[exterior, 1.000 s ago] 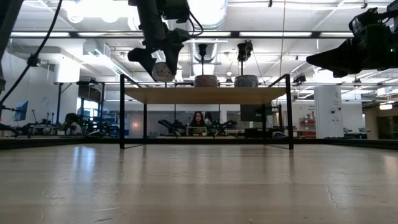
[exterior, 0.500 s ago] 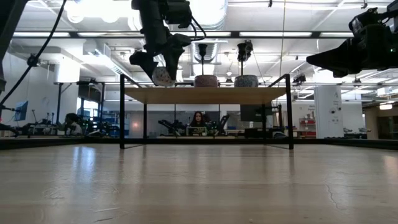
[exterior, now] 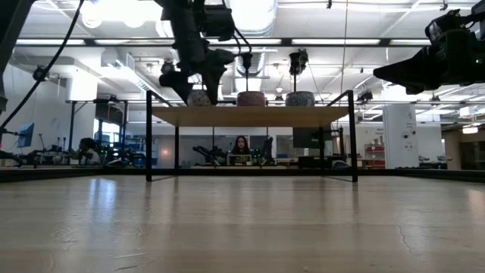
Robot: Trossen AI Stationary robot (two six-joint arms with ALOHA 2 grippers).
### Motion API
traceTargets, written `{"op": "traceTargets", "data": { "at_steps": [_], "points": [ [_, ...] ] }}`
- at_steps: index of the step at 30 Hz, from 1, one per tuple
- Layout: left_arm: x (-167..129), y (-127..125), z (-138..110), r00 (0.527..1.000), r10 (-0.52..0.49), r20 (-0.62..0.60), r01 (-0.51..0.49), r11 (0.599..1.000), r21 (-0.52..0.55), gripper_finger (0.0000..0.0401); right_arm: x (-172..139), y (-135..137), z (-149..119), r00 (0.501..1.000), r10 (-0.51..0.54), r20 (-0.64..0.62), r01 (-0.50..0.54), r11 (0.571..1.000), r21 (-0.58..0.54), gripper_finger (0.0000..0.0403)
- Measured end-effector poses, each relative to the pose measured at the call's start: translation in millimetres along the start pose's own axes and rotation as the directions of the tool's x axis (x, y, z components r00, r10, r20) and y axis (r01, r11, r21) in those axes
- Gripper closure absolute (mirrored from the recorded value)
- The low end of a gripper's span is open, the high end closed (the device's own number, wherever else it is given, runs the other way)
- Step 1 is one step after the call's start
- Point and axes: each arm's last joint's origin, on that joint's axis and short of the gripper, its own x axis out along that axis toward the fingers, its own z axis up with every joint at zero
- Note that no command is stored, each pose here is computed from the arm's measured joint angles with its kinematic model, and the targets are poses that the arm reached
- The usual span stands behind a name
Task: Pick & Place candle stick holders
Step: Align the red scented candle with the other scented candle on the shelf
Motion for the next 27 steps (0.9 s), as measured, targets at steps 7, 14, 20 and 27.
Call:
{"op": "traceTargets", "data": {
  "at_steps": [7,14,20,27],
  "points": [
    [0.0,-0.6,1.2,1.000,-0.007,0.012,0.007,1.000,0.004,0.0090,0.0,0.0,0.1,1.000,0.000,0.000,0.000,1.000,-0.001,0.0394],
    [-0.1,0.3,-0.3,1.000,0.001,-0.004,-0.001,1.000,0.006,0.0090,0.0,0.0,0.0,1.000,0.000,0.000,0.000,1.000,-0.002,0.0394],
    [-0.4,2.0,-2.6,0.999,0.023,-0.024,-0.023,1.000,0.014,0.0090,0.0,0.0,0.1,1.000,0.000,0.000,0.000,1.000,0.000,0.0394],
    [-0.7,3.0,-3.5,0.999,0.041,-0.027,-0.041,0.999,0.032,0.0090,0.0,0.0,0.1,1.000,0.000,0.000,0.000,1.000,-0.001,0.0394]
  ]
}}
